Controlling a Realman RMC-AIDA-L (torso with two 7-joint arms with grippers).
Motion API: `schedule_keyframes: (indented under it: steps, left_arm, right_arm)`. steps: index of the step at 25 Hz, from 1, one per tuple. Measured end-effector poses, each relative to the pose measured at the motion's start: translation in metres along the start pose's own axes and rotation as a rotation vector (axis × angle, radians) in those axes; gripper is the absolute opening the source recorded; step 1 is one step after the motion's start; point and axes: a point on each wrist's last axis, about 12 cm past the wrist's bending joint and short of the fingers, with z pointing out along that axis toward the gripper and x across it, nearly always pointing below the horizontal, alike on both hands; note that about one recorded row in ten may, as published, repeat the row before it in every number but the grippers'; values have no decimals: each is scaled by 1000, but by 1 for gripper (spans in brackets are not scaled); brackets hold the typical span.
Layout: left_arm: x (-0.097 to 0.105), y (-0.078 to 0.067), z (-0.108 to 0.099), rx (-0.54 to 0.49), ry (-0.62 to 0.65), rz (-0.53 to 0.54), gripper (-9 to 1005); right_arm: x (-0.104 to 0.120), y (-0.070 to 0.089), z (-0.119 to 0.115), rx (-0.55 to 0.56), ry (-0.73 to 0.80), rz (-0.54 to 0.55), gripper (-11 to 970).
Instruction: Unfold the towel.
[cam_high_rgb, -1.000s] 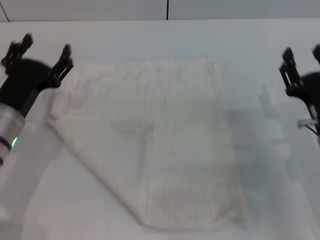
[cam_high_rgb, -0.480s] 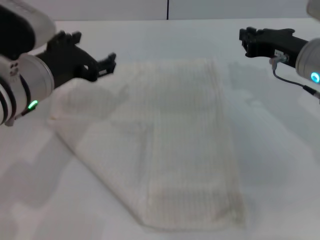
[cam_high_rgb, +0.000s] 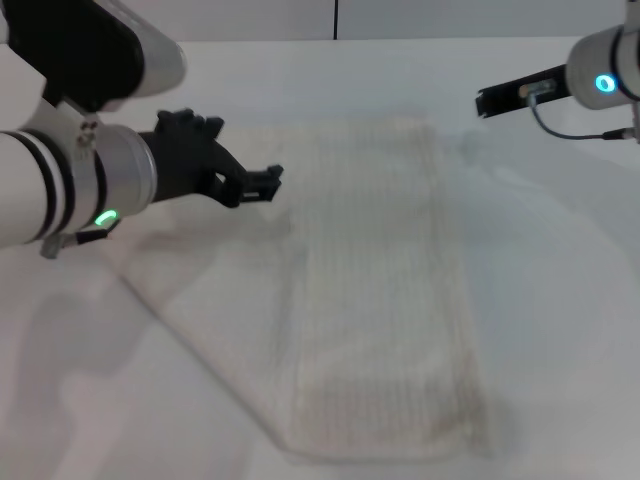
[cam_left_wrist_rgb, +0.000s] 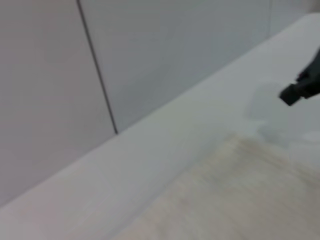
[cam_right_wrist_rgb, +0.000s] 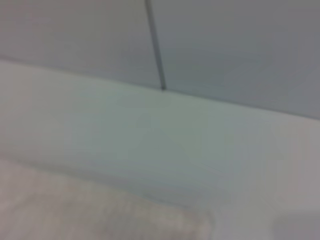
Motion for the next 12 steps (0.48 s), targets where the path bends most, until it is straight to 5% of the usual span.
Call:
schedule_keyframes:
  steps: [12]
  left_arm:
    - [17, -25, 26, 91, 94, 46, 850]
  right_arm:
    - [-17, 29, 17, -47, 134, -74, 0]
